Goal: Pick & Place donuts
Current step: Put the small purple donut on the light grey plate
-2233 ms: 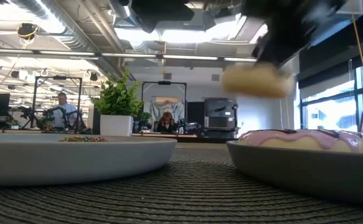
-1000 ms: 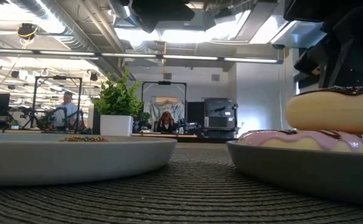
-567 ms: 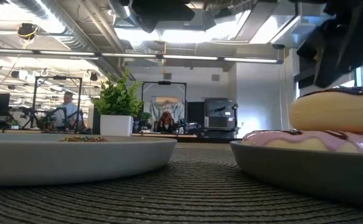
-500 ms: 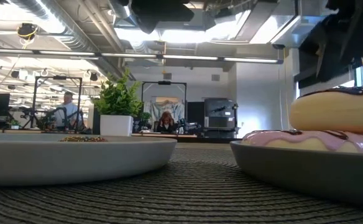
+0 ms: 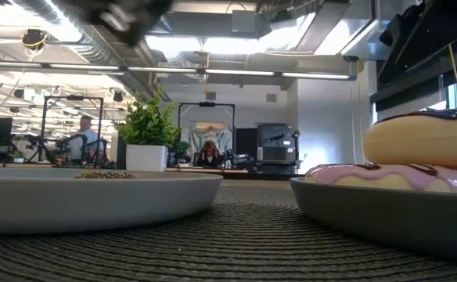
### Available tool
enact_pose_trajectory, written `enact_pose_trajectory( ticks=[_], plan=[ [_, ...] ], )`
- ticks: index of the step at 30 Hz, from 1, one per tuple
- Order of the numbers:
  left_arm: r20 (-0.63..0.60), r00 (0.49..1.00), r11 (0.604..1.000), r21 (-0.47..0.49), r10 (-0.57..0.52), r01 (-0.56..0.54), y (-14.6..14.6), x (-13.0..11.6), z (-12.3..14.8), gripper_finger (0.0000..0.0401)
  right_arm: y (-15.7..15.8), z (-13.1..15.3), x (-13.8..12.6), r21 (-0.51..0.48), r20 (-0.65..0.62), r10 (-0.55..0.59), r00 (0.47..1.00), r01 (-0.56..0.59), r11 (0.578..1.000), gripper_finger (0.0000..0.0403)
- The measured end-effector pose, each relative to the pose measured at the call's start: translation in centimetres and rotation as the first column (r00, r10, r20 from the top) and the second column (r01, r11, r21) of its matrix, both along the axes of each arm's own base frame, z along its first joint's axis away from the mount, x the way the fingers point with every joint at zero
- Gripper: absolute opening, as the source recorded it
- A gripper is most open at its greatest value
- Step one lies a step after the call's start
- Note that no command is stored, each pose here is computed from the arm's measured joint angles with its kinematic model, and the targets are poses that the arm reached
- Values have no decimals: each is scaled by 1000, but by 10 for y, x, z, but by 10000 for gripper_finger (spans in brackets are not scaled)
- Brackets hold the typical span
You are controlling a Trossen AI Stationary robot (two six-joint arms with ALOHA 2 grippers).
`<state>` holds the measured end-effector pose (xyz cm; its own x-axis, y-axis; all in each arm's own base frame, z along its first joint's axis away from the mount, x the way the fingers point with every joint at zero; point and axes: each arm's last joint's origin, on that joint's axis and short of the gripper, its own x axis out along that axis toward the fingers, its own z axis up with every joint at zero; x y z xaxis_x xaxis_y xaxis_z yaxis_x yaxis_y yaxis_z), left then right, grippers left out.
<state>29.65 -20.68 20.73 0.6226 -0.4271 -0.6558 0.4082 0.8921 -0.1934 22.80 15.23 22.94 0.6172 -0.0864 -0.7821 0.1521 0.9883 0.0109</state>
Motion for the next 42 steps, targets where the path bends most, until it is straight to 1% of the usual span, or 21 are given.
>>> enact_pose_trajectory(
  ticks=[3,6,9,12,14,18,23,28,34,36,42],
  plan=[
    [-47,997,999,0,54,-54,-22,-12,1,145,0,0,0,-2,1,-2,1000,2,1000,169],
    [-77,991,993,46,113,-110,-39,-23,-1,144,-3,0,2,-4,6,-16,1000,16,1000,169],
    [-57,987,985,95,150,-145,-53,-31,-5,145,-4,1,3,-26,27,-37,999,37,999,169],
    [-41,985,975,154,166,-158,-62,-37,-17,145,-4,1,3,-42,44,-53,998,55,998,169],
    [-44,985,973,171,167,-157,-66,-39,-24,144,-4,1,3,-41,50,-61,997,63,997,169],
    [-84,985,973,190,148,-130,-70,-39,-37,144,-4,1,3,-12,55,-96,994,97,995,168],
    [-93,985,971,208,143,-122,-71,-38,-45,144,-5,1,3,4,57,-116,992,116,993,168],
    [-102,987,968,233,121,-94,-73,-37,-54,145,-4,1,3,9,59,-121,991,120,993,168],
    [-111,987,966,244,119,-89,-75,-35,-65,144,-4,2,4,13,64,-121,991,121,993,168],
    [-121,984,966,238,128,-96,-75,-35,-67,144,-4,2,4,18,69,-122,990,121,993,168],
    [-152,969,969,182,194,-165,-76,-35,-67,145,-3,2,5,23,77,-121,990,120,993,168]
  ],
)
